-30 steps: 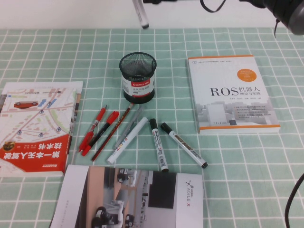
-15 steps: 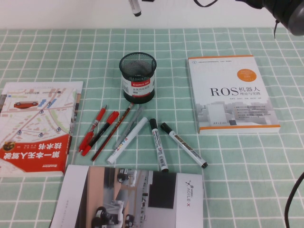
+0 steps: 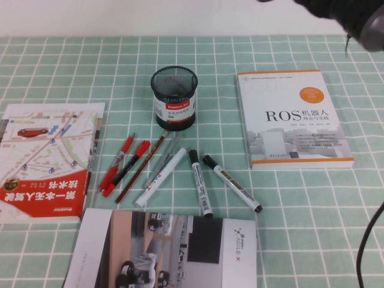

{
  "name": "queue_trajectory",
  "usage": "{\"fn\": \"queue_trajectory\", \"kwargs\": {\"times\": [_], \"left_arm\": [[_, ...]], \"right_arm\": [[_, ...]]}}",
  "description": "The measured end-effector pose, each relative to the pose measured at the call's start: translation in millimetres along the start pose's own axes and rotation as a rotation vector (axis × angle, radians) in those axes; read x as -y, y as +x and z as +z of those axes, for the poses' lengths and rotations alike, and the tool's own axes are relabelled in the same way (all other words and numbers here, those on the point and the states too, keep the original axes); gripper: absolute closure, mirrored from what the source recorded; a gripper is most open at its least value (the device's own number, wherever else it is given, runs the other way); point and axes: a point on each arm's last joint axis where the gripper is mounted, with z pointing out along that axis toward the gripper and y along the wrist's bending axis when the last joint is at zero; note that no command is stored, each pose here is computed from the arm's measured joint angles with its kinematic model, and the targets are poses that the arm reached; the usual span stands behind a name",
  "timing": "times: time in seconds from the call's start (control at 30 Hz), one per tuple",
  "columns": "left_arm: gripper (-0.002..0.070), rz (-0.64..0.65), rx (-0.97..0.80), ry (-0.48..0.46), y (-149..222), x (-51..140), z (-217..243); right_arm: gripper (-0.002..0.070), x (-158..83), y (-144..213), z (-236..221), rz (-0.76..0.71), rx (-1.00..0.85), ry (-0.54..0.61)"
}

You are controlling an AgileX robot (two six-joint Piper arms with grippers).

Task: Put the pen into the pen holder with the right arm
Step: Place the pen onto the pen holder

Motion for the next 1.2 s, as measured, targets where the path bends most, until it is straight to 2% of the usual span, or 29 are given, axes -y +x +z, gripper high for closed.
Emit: {"fn": "queue_trajectory", "kwargs": {"times": [0.2, 0.67, 0.8, 0.93, 1.2], "left_arm": [[0.0679, 0.0, 0.0, 0.0, 0, 0.0, 0], [0.0679, 0.0, 0.0, 0.0, 0, 0.0, 0], [0.0679, 0.0, 0.0, 0.0, 0, 0.0, 0], [0.0679, 0.0, 0.0, 0.0, 0, 0.0, 0], [0.0679, 0.0, 0.0, 0.0, 0, 0.0, 0]], "right_arm": [[0.0554, 2, 11, 5, -0.058, 0.013, 0.008], [0.0554, -4, 10, 5, -0.052, 0.023, -0.051], [0.0554, -6, 10, 1, -0.018, 0.021, -0.12], [0.0554, 5, 13, -11, 0.014, -0.025, -0.179], [0.0554, 8, 13, -16, 0.072, -0.121, -0.149]]}}
